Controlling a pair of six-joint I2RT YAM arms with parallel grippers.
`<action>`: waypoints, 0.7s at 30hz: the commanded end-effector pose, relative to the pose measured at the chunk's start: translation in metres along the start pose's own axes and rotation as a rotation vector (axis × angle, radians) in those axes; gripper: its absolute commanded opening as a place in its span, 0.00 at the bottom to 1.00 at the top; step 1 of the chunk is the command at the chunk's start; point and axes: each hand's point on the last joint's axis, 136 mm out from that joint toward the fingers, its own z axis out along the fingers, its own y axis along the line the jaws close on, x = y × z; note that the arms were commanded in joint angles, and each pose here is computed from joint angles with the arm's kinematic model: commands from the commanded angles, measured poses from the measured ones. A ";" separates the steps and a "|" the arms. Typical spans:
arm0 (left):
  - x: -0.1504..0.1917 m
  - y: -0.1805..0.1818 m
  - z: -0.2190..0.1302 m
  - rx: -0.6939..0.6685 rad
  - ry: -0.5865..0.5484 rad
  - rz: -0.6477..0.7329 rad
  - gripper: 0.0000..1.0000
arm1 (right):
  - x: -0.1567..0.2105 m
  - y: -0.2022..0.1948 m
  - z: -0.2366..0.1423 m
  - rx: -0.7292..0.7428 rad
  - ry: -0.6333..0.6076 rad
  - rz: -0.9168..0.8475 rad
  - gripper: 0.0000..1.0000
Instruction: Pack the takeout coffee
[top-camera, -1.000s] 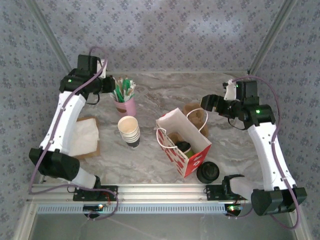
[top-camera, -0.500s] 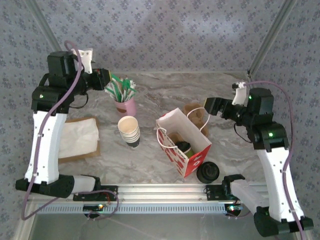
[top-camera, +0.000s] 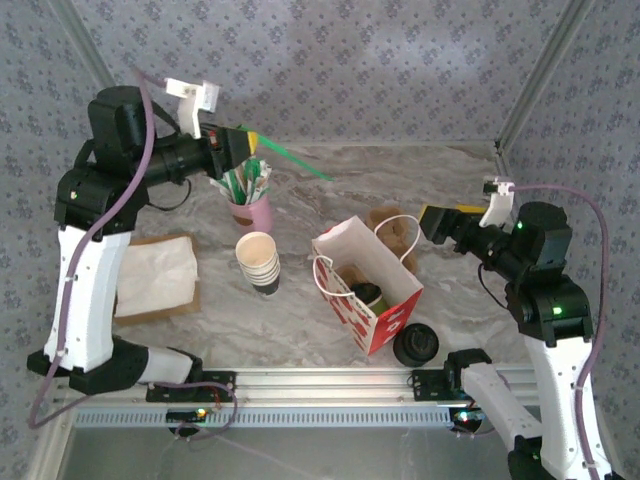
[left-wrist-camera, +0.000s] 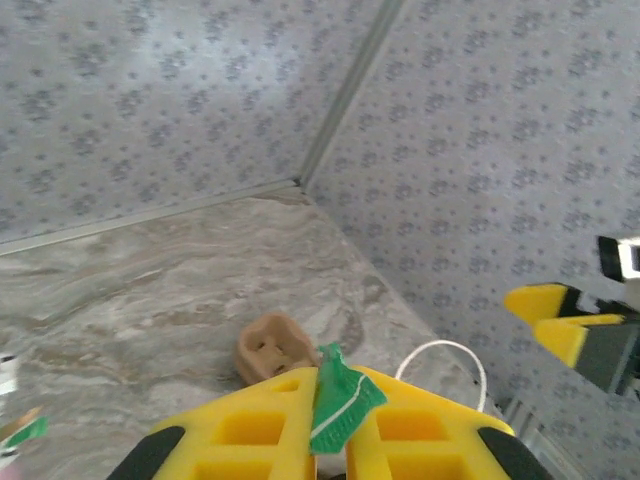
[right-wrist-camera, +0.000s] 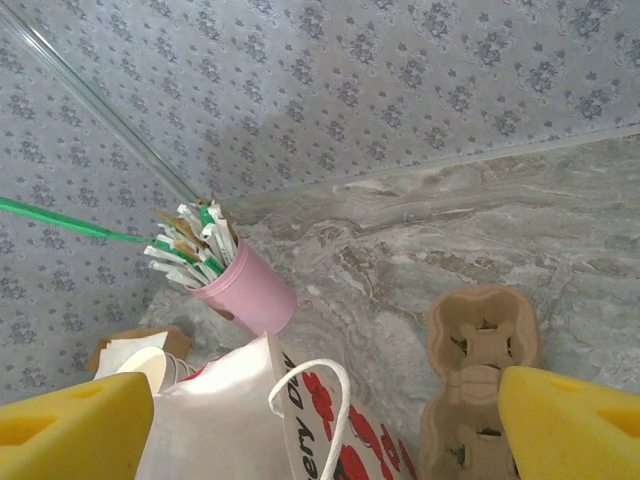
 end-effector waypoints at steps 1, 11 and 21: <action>0.000 -0.019 0.012 0.052 0.021 0.027 0.12 | 0.000 -0.002 0.000 0.011 -0.007 0.009 0.92; 0.030 -0.054 0.058 0.091 0.164 0.132 0.10 | 0.017 -0.017 0.003 0.076 0.051 0.036 0.92; 0.049 -0.059 0.064 0.076 0.227 0.189 0.10 | 0.020 -0.018 0.006 0.072 0.066 0.046 0.93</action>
